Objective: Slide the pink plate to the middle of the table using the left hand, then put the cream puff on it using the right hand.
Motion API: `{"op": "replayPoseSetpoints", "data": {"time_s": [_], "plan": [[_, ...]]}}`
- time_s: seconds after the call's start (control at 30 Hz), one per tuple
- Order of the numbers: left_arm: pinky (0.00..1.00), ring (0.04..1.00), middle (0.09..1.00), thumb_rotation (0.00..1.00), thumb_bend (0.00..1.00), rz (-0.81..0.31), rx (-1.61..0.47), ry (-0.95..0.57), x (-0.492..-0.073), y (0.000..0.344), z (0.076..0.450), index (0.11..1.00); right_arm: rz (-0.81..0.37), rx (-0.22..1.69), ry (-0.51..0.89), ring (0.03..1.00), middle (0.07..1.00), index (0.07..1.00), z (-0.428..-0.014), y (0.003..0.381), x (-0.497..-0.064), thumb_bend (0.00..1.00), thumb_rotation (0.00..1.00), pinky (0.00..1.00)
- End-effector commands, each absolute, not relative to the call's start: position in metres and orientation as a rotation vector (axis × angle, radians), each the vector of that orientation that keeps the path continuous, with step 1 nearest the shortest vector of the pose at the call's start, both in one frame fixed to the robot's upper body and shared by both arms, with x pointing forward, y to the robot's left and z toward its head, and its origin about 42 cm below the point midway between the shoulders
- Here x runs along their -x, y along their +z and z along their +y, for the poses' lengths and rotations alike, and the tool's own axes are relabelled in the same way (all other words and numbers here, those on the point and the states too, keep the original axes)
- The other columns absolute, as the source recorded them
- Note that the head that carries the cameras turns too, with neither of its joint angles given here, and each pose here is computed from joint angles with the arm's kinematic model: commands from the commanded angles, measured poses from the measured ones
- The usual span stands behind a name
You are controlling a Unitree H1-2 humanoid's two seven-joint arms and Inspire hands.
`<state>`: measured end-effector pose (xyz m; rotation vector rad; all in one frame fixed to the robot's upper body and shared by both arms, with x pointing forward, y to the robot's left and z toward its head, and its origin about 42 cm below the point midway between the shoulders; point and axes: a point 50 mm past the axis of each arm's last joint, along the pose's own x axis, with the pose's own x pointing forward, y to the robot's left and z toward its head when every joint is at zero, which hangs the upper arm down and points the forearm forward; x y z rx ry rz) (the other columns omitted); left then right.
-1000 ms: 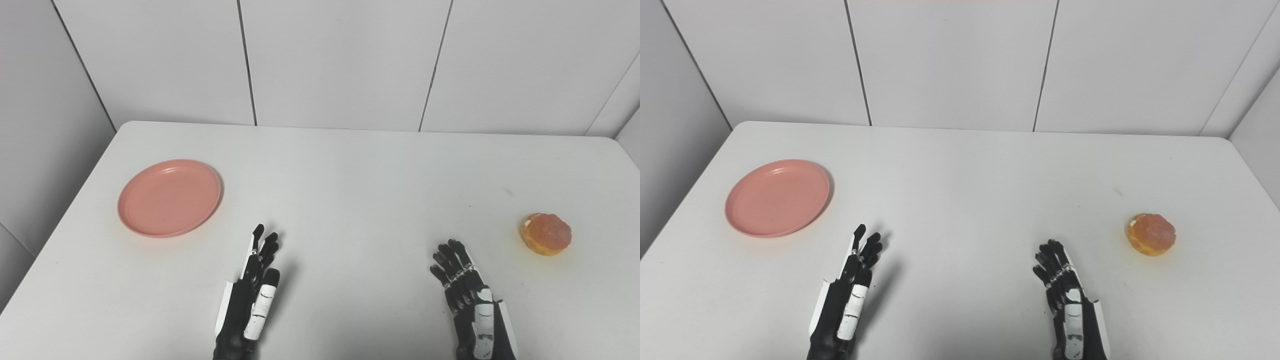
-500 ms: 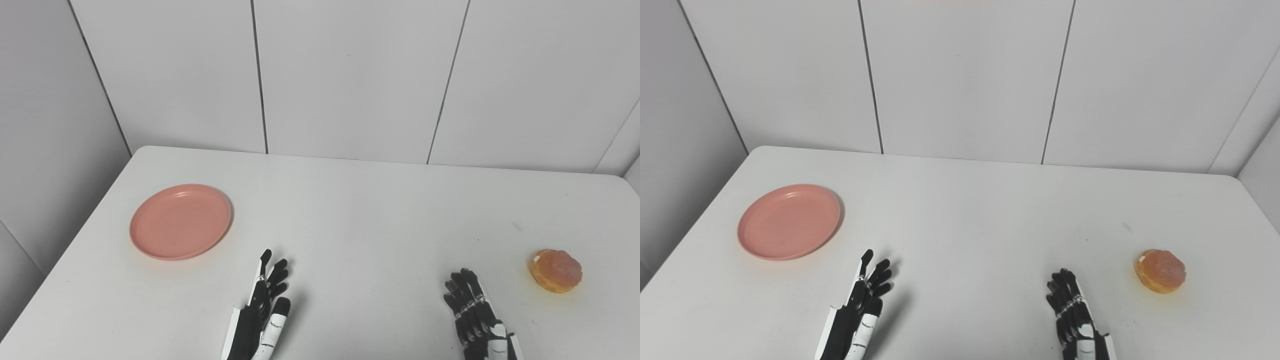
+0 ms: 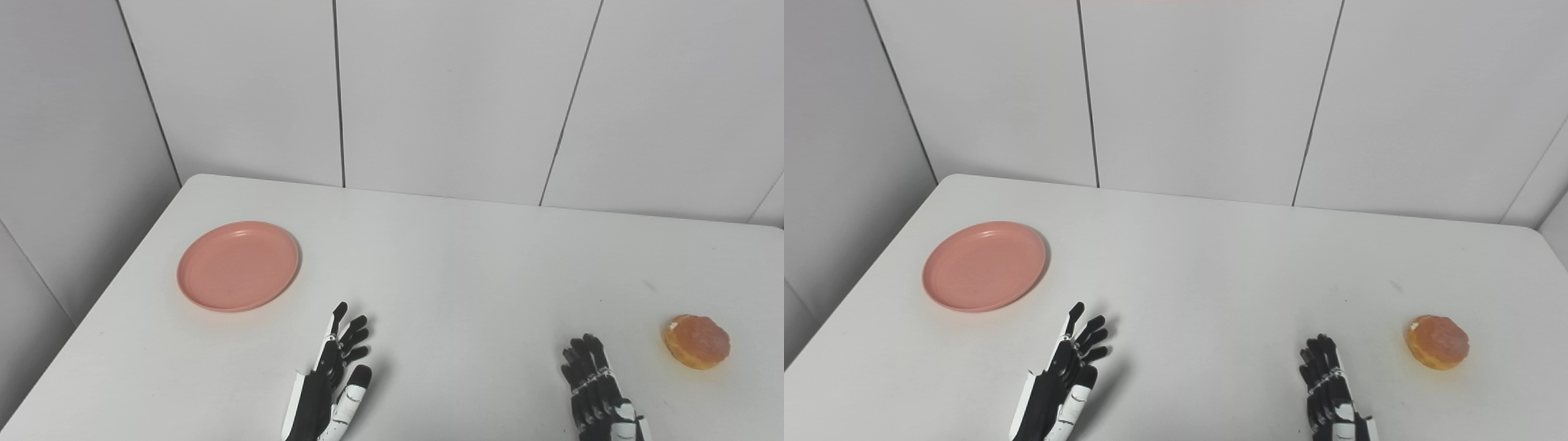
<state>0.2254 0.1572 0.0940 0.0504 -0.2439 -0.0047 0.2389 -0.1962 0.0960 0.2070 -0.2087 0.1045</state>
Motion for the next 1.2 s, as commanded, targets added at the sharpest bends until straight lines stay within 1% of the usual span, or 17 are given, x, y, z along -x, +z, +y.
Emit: {"op": "replayPoseSetpoints", "data": {"time_s": [0.0, 0.1, 0.23, 0.3, 0.33, 0.4, 0.43, 0.47, 0.6, 0.67, 0.73, 0.8, 0.87, 0.93, 1.1, 1.17], "plan": [[0.81, 0.861, 0.888, 0.82, 0.64, -0.178, -0.023, 0.030, -0.221, 0.080, 0.156, 0.951, -0.098, -0.206, 0.069, 0.958, 0.951, 0.943, -0.199, 0.071, -0.237, 0.87, 1.00, 0.99], [0.83, 0.868, 0.895, 0.81, 0.62, -0.225, -0.021, 0.068, -0.226, 0.091, 0.164, 0.953, -0.096, -0.213, 0.066, 0.947, 0.937, 0.927, -0.197, 0.070, -0.238, 0.88, 1.00, 0.98], [0.86, 0.895, 0.912, 0.83, 0.62, -0.289, -0.022, 0.080, -0.236, 0.114, 0.172, 0.948, -0.091, -0.214, 0.077, 0.946, 0.937, 0.936, -0.195, 0.070, -0.238, 0.87, 1.00, 0.99], [0.87, 0.904, 0.916, 0.81, 0.65, -0.317, -0.018, 0.076, -0.243, 0.127, 0.176, 0.942, -0.088, -0.216, 0.080, 0.948, 0.939, 0.942, -0.194, 0.070, -0.238, 0.87, 1.00, 0.99], [0.88, 0.909, 0.916, 0.80, 0.69, -0.334, -0.009, 0.075, -0.247, 0.135, 0.178, 0.936, -0.087, -0.219, 0.079, 0.948, 0.940, 0.943, -0.193, 0.070, -0.237, 0.87, 1.00, 0.98], [0.88, 0.911, 0.915, 0.79, 0.72, -0.353, -0.004, 0.077, -0.252, 0.145, 0.182, 0.933, -0.086, -0.221, 0.077, 0.949, 0.940, 0.943, -0.192, 0.070, -0.238, 0.86, 1.00, 0.98], [0.90, 0.913, 0.918, 0.85, 0.74, -0.363, -0.012, 0.081, -0.256, 0.151, 0.185, 0.938, -0.084, -0.221, 0.076, 0.951, 0.940, 0.943, -0.192, 0.070, -0.238, 0.87, 1.00, 0.99], [0.90, 0.910, 0.916, 0.88, 0.74, -0.374, -0.025, 0.087, -0.260, 0.158, 0.188, 0.937, -0.084, -0.221, 0.075, 0.949, 0.938, 0.941, -0.191, 0.069, -0.238, 0.87, 1.00, 0.98], [0.93, 0.906, 0.906, 0.93, 0.73, -0.427, -0.078, 0.110, -0.274, 0.184, 0.202, 0.937, -0.080, -0.224, 0.069, 0.932, 0.923, 0.921, -0.188, 0.067, -0.239, 0.87, 1.00, 0.97], [0.95, 0.915, 0.909, 0.94, 0.73, -0.447, -0.084, 0.112, -0.281, 0.193, 0.210, 0.931, -0.081, -0.224, 0.069, 0.923, 0.912, 0.913, -0.186, 0.067, -0.240, 0.86, 1.00, 0.95], [0.99, 0.936, 0.923, 0.94, 0.74, -0.465, -0.080, 0.104, -0.289, 0.200, 0.219, 0.932, -0.080, -0.222, 0.075, 0.934, 0.920, 0.921, -0.185, 0.067, -0.240, 0.86, 1.00, 0.95], [1.00, 0.944, 0.927, 0.94, 0.78, -0.479, -0.079, 0.099, -0.297, 0.205, 0.229, 0.925, -0.079, -0.226, 0.080, 0.946, 0.931, 0.934, -0.184, 0.067, -0.241, 0.86, 1.00, 0.97], [1.00, 0.943, 0.922, 0.95, 0.85, -0.490, -0.090, 0.097, -0.306, 0.209, 0.238, 0.906, -0.078, -0.228, 0.081, 0.946, 0.932, 0.935, -0.184, 0.066, -0.241, 0.87, 1.00, 0.97], [1.00, 0.953, 0.923, 0.96, 0.89, -0.497, -0.106, 0.095, -0.315, 0.211, 0.249, 0.895, -0.076, -0.228, 0.080, 0.941, 0.928, 0.930, -0.183, 0.066, -0.241, 0.87, 1.00, 0.97], [1.00, 0.957, 0.902, 1.00, 0.92, -0.505, -0.130, 0.116, -0.331, 0.223, 0.281, 0.857, -0.075, -0.226, 0.079, 0.938, 0.927, 0.929, -0.181, 0.066, -0.241, 0.86, 1.00, 0.96], [1.00, 0.952, 0.907, 1.00, 0.94, -0.529, -0.170, 0.121, -0.336, 0.236, 0.296, 0.860, -0.074, -0.226, 0.079, 0.936, 0.923, 0.926, -0.181, 0.066, -0.241, 0.86, 1.00, 0.95]]}}
